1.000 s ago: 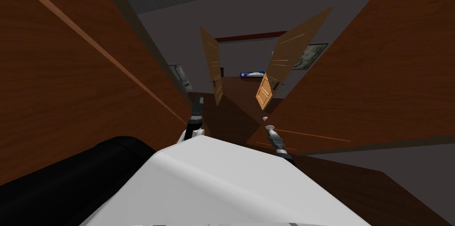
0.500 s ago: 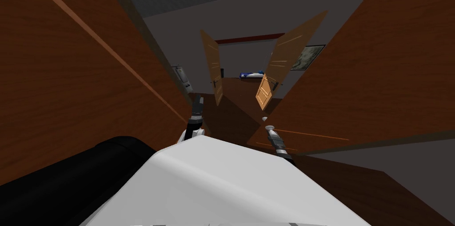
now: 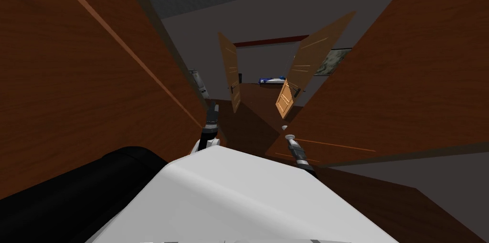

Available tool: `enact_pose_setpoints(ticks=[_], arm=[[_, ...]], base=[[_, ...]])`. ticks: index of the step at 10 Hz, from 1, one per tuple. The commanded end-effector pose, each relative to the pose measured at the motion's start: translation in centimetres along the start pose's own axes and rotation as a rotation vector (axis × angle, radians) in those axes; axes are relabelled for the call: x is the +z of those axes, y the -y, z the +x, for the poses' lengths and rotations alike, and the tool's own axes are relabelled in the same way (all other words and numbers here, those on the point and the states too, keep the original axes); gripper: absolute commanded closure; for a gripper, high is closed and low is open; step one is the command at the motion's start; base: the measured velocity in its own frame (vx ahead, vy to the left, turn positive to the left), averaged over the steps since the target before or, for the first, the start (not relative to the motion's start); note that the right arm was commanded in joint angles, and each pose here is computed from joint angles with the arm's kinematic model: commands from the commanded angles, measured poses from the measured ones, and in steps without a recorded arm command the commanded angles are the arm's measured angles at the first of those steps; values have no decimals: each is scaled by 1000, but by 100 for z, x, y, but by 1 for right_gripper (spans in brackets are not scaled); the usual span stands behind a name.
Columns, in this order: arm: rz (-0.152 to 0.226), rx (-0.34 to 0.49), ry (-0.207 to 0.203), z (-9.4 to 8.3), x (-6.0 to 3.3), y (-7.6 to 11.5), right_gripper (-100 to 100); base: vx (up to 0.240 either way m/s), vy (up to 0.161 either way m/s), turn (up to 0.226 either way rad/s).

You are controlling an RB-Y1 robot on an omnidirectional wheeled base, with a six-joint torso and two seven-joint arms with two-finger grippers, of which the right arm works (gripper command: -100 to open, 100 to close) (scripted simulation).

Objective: Pull the door open

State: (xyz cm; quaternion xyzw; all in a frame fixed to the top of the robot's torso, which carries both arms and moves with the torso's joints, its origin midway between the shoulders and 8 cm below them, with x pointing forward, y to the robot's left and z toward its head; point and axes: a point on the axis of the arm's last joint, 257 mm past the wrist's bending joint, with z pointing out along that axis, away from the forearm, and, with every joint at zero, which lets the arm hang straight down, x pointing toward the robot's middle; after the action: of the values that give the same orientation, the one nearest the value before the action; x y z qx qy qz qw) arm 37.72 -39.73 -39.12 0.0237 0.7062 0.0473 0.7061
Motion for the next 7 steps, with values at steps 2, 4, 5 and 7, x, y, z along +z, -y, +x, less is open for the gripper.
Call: enact_pose_setpoints(ticks=[2,4,5,7], arm=[[3,58,4,1,11,-16,100],[7,115,9,-8,28,-14,100],[10,144,11,-13,37,-13,100],[14,203,16,-22,55,-10,100]], base=[[-46,-18,35],[-45,-16,47],[-54,-19,56],[-49,-23,56]])
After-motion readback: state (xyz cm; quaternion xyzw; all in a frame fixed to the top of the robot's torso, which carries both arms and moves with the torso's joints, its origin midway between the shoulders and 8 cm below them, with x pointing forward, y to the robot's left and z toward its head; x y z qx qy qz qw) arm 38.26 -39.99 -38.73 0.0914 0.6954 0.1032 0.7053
